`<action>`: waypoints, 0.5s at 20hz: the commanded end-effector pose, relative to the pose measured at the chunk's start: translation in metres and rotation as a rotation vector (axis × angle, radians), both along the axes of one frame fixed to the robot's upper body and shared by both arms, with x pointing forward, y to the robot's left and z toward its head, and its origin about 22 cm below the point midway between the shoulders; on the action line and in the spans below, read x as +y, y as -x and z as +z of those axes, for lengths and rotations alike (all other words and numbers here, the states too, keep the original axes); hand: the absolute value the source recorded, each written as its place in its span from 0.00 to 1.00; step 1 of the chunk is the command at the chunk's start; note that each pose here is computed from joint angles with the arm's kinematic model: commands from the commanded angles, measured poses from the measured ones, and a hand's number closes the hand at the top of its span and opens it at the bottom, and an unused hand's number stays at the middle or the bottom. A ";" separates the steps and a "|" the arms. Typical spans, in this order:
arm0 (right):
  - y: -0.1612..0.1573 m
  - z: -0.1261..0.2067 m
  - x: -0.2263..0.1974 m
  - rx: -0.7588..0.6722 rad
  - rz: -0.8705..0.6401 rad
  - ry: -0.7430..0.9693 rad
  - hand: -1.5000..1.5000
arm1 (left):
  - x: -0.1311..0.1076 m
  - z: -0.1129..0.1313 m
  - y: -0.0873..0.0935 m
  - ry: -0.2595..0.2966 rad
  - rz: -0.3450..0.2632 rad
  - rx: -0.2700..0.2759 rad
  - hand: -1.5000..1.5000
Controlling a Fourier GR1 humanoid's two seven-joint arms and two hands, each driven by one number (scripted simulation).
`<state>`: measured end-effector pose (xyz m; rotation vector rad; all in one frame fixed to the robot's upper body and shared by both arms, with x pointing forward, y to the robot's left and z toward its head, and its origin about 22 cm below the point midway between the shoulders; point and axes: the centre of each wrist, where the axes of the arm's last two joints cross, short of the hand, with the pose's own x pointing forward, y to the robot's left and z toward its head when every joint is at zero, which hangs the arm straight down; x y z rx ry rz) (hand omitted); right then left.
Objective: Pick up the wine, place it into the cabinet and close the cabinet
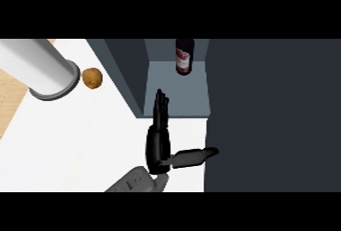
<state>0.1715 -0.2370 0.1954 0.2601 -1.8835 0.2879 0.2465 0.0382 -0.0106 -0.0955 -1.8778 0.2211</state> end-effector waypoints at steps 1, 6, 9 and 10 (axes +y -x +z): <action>0.022 0.009 0.003 -0.044 0.017 -0.020 0.00 | -0.001 0.016 0.027 0.017 0.037 -0.036 0.00; 0.030 0.011 0.003 -0.045 0.006 -0.014 0.00 | 0.011 0.030 0.059 0.030 0.080 -0.015 0.00; 0.018 0.010 -0.010 -0.027 0.016 -0.018 0.00 | 0.006 0.021 0.088 0.020 0.107 -0.020 0.00; 0.021 0.006 -0.001 -0.023 0.026 -0.024 0.00 | 0.017 0.027 0.078 0.022 0.087 -0.026 0.00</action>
